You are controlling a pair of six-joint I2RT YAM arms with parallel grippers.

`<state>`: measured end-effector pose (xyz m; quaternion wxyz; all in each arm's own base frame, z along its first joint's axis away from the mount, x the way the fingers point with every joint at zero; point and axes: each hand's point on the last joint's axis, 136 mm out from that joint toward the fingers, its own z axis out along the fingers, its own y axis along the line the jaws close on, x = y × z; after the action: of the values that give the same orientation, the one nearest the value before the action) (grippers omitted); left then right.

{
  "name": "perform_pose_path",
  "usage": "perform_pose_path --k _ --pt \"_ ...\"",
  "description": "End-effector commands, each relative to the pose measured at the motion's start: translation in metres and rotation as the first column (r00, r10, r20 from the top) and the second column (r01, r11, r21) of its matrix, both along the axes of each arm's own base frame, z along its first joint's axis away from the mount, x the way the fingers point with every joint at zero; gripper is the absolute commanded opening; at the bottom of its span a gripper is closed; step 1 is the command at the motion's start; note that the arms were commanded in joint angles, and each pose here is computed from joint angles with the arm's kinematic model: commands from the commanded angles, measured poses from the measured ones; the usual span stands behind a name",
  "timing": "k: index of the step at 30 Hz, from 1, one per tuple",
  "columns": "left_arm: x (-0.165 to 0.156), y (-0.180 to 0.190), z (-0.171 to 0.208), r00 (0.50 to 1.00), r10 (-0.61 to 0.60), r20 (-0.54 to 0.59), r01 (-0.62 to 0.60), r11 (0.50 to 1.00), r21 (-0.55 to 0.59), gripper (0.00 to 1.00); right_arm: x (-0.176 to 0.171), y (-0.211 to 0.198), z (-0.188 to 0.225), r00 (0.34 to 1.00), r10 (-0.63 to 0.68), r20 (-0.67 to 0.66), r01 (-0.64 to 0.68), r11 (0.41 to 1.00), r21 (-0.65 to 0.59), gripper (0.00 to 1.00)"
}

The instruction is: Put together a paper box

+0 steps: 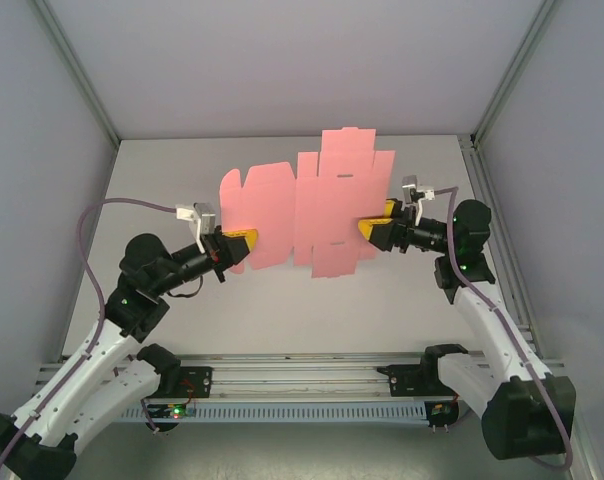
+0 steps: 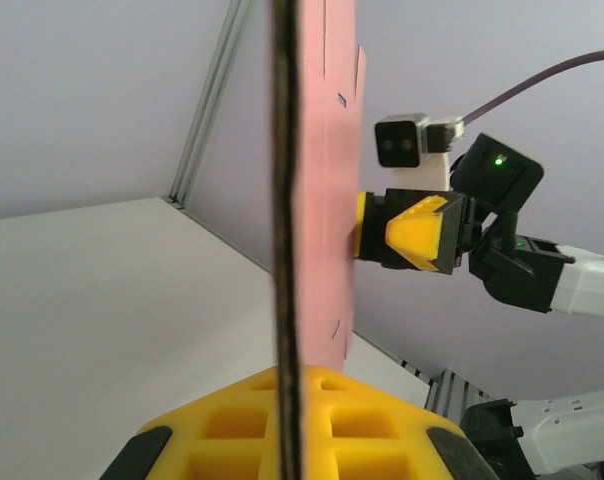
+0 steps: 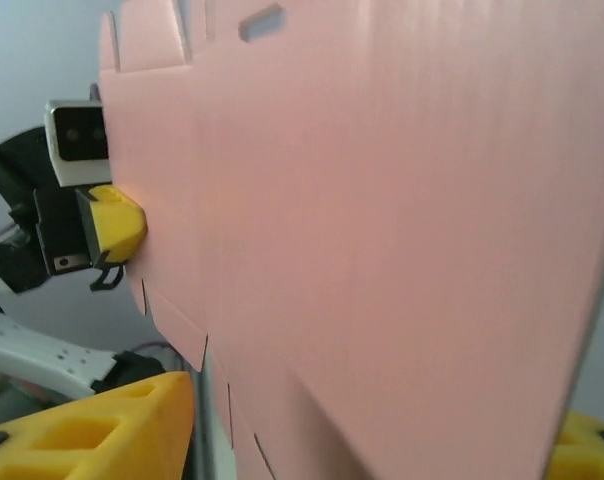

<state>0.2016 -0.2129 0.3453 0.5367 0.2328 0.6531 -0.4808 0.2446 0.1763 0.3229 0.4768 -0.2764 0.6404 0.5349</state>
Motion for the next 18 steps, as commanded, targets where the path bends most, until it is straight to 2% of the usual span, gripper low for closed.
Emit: perform_pose_path --k 1,3,5,10,15,17,18 --pt "0.001 0.004 0.008 0.998 0.037 0.056 -0.036 0.999 -0.014 0.0 0.003 -0.003 0.013 0.995 -0.075 0.059 0.076 0.997 -0.022 0.46" --pt "0.002 0.005 0.006 0.998 0.045 0.052 -0.045 0.999 -0.01 0.0 0.014 -0.01 0.006 0.987 -0.158 0.032 0.16 0.985 -0.069 0.34" --pt "0.005 0.007 0.003 0.997 0.063 0.04 -0.063 0.998 -0.002 0.0 0.021 -0.014 0.002 0.979 -0.202 0.007 0.202 0.974 -0.1 0.31" --pt "0.012 0.009 -0.006 0.995 0.099 0.012 -0.099 0.995 0.01 0.0 0.019 -0.011 0.002 0.985 -0.174 0.0 0.173 0.979 -0.11 0.23" --pt "0.017 0.01 -0.008 0.993 0.122 -0.001 -0.122 0.992 0.013 0.0 0.02 -0.01 0.001 0.985 -0.173 0.0 0.172 0.978 -0.121 0.06" --pt "0.017 0.009 -0.008 0.993 0.114 -0.003 -0.114 0.993 0.008 0.0 0.03 -0.014 -0.003 0.966 -0.26 0.006 0.257 0.951 -0.169 0.0" --pt "0.017 0.008 -0.009 0.994 0.11 -0.007 -0.11 0.994 0.007 0.0 0.038 -0.017 -0.007 0.945 -0.325 0.02 0.321 0.92 -0.224 0.0"
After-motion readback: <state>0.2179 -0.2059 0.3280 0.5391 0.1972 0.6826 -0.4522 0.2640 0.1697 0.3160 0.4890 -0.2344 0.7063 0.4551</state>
